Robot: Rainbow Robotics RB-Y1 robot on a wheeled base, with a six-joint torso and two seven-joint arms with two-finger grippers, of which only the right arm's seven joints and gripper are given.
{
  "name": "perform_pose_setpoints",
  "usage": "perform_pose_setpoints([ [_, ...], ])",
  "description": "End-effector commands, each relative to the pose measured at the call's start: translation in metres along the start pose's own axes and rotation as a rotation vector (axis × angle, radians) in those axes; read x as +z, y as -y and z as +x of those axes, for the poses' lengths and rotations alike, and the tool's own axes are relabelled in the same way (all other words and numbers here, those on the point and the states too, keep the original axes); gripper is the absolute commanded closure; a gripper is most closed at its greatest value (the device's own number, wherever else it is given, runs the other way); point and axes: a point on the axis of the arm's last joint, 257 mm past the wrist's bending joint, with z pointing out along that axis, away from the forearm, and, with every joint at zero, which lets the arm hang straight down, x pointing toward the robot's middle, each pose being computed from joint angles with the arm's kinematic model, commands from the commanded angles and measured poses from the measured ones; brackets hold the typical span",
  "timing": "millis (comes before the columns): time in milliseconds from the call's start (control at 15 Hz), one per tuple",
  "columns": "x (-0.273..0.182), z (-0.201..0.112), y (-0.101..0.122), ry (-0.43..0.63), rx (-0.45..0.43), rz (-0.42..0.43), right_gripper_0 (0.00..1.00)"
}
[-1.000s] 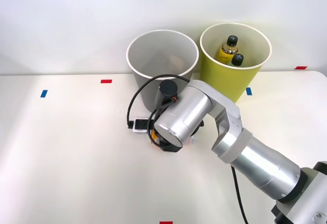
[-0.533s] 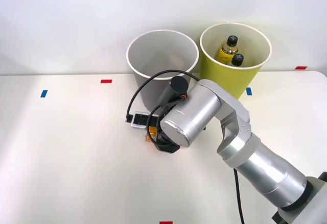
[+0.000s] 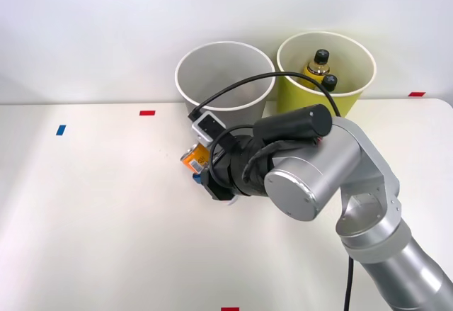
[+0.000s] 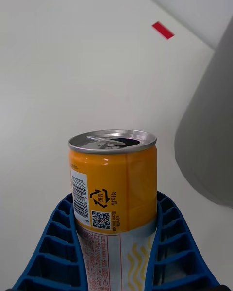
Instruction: Put cans in the gray bin, plastic bottles in the light green bin
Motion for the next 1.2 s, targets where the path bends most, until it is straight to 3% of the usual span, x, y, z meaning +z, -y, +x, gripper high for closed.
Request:
perform_pose_setpoints([
  [67, -0.024, -0.025, 0.004, 0.144, 0.120, 0.013, 0.82],
  [333, -0.049, -0.070, 0.012, 0.370, 0.288, 0.006, 0.82],
  [533, -0.074, -0.109, 0.033, 0.545, 0.330, 0.021, 0.83],
  [733, -0.093, -0.140, 0.055, 0.634, 0.357, 0.045, 0.85],
  [1067, -0.083, -0.176, 0.118, 0.792, 0.405, 0.118, 0.85],
  [1200, -0.080, -0.181, 0.142, 0.800, 0.384, 0.166, 0.85],
])
